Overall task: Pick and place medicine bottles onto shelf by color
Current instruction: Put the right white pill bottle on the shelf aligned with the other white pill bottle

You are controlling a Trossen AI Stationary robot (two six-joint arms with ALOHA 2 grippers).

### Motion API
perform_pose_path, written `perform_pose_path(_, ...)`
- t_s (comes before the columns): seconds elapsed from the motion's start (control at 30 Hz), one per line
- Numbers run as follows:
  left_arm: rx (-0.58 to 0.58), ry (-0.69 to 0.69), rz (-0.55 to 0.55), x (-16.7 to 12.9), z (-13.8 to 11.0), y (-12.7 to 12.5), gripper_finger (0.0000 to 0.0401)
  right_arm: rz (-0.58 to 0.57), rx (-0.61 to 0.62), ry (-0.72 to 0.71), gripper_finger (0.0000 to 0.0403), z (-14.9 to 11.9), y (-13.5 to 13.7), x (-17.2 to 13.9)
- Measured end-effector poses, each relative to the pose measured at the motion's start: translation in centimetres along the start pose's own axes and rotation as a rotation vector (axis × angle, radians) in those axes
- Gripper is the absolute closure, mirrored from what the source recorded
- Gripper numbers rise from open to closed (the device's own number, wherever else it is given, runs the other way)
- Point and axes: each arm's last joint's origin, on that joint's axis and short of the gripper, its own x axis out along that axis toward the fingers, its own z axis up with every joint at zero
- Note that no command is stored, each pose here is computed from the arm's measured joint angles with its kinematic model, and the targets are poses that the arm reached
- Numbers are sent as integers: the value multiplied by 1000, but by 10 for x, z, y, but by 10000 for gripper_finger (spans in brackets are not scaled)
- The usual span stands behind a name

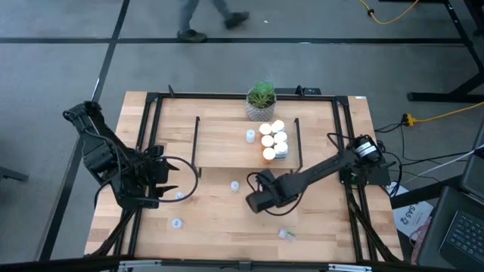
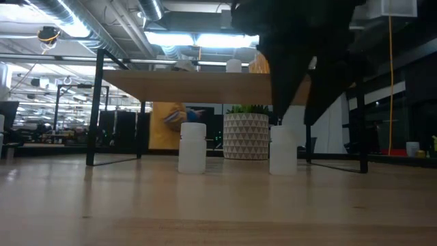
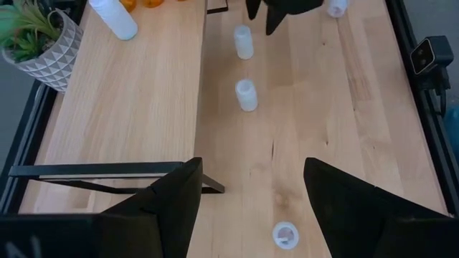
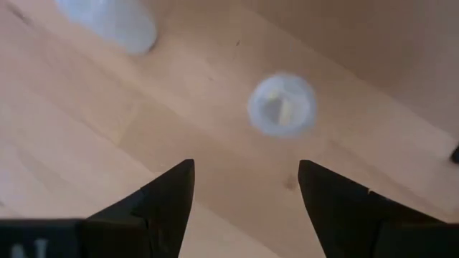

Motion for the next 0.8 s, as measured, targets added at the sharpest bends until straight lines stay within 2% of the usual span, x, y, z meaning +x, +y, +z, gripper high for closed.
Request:
perform_pose_path(0.17, 0, 0, 0, 0, 0, 0, 164, -13, 30, -60, 152, 8, -1, 2)
perform_pose_path(0.47, 0, 0, 0, 0, 0, 0, 164, -11, -47, -83, 152, 8, 0, 2)
perform_pose_path(0.8, 0, 0, 0, 0, 0, 0, 164, -76, -85, -104, 152, 5, 1, 21)
